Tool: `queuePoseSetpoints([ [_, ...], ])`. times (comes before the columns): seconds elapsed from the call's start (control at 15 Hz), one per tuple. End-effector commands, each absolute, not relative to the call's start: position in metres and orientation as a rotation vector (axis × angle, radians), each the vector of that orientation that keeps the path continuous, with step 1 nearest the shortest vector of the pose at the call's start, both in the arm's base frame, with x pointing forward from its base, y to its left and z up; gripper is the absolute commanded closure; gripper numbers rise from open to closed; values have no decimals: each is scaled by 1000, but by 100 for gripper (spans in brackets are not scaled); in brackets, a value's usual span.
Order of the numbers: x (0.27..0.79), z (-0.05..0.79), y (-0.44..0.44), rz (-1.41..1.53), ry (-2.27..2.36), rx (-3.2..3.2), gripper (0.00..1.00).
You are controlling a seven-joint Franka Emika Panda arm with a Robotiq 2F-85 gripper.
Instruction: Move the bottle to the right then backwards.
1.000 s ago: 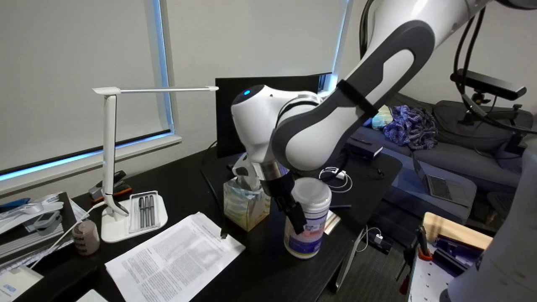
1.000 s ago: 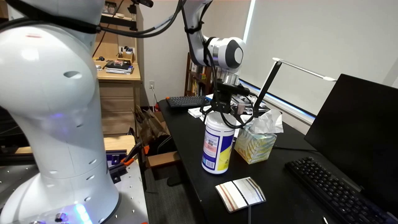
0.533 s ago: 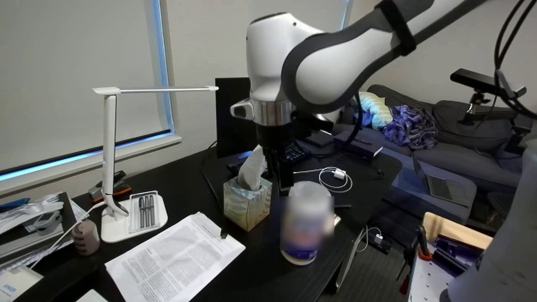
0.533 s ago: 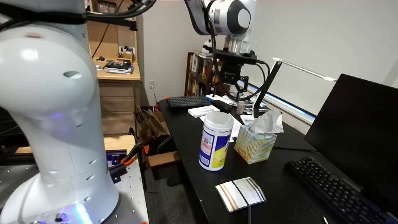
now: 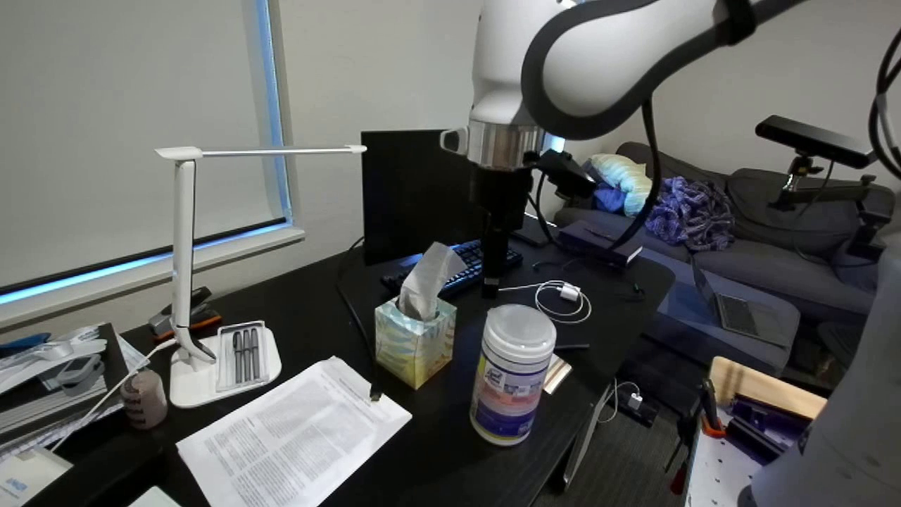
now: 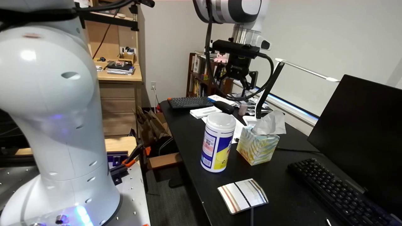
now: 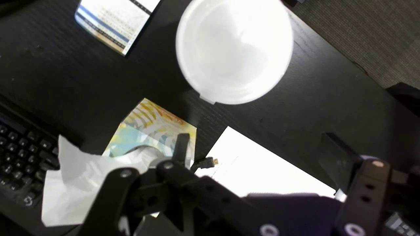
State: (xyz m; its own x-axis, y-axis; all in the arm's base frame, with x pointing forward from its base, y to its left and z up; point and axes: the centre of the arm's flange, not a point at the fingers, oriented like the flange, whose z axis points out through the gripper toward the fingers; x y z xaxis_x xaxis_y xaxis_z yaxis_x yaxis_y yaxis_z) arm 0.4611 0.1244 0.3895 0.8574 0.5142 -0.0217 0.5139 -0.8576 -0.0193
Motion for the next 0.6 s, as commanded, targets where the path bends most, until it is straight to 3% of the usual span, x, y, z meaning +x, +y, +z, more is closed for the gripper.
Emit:
queuePoseSetpoints([
  [0.0, 427, 367, 131, 2, -638, -3020, 0],
  [0.53, 341, 357, 124, -75, -150, -3113, 0],
])
